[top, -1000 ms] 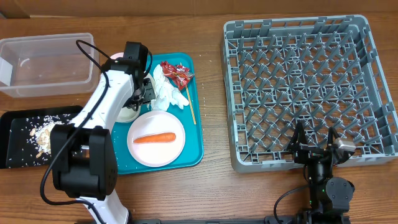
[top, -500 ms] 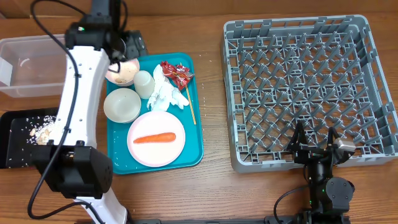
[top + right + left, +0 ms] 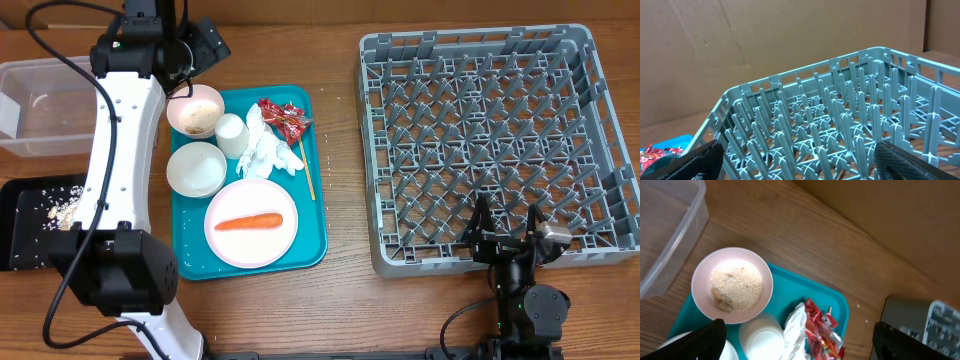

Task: Sort waste into correct bins and load items into the dishwasher rack
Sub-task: 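Grasp the pink bowl with the left gripper and lift it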

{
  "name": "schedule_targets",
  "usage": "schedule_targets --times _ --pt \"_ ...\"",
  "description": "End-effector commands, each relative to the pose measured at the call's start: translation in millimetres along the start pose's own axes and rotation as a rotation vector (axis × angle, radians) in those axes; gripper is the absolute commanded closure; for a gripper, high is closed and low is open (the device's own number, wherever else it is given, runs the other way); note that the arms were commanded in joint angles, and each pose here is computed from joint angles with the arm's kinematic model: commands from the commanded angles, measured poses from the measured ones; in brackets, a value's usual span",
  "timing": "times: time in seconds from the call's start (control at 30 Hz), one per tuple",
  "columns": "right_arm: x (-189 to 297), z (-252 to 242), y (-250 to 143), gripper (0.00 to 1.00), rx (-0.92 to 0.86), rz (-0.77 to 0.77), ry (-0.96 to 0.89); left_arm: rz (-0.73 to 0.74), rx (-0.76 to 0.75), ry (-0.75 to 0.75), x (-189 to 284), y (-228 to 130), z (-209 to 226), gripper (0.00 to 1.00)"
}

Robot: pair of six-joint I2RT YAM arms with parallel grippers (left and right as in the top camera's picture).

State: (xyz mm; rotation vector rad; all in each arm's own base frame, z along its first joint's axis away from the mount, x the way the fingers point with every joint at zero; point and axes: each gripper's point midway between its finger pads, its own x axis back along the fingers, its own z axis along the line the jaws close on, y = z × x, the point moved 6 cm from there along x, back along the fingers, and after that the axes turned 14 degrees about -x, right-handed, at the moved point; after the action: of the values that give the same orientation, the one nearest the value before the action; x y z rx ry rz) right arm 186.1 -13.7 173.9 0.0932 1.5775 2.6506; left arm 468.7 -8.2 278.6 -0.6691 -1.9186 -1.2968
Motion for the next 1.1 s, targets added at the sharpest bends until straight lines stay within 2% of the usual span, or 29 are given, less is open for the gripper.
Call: schedule_targets --times 0.0,0.23,0.63,0.77,0.93,1.07 --pt "0 -3 -1 0.0 0.004 -0.01 -0.01 0.024 0.171 0.069 -30 -2 11 0.07" --pt "0 -3 -1 0.0 0.004 -0.01 -0.01 0.112 0.249 0.04 -87 -14 19 0.08" --pt "0 -3 -1 0.0 0.004 -0.01 -0.01 0.167 0.196 0.102 -134 -32 32 0.07" --pt "0 -3 -1 0.0 0.004 -0.01 -0.01 0.202 0.294 0.129 -155 -45 36 0.08" --pt "0 -3 -1 0.0 0.004 -0.011 -0.011 0.2 0.325 0.133 -170 -49 38 0.09" --pt "0 -3 -1 0.0 0.004 -0.01 -0.01 0.191 0.326 0.131 -174 -48 38 0.16"
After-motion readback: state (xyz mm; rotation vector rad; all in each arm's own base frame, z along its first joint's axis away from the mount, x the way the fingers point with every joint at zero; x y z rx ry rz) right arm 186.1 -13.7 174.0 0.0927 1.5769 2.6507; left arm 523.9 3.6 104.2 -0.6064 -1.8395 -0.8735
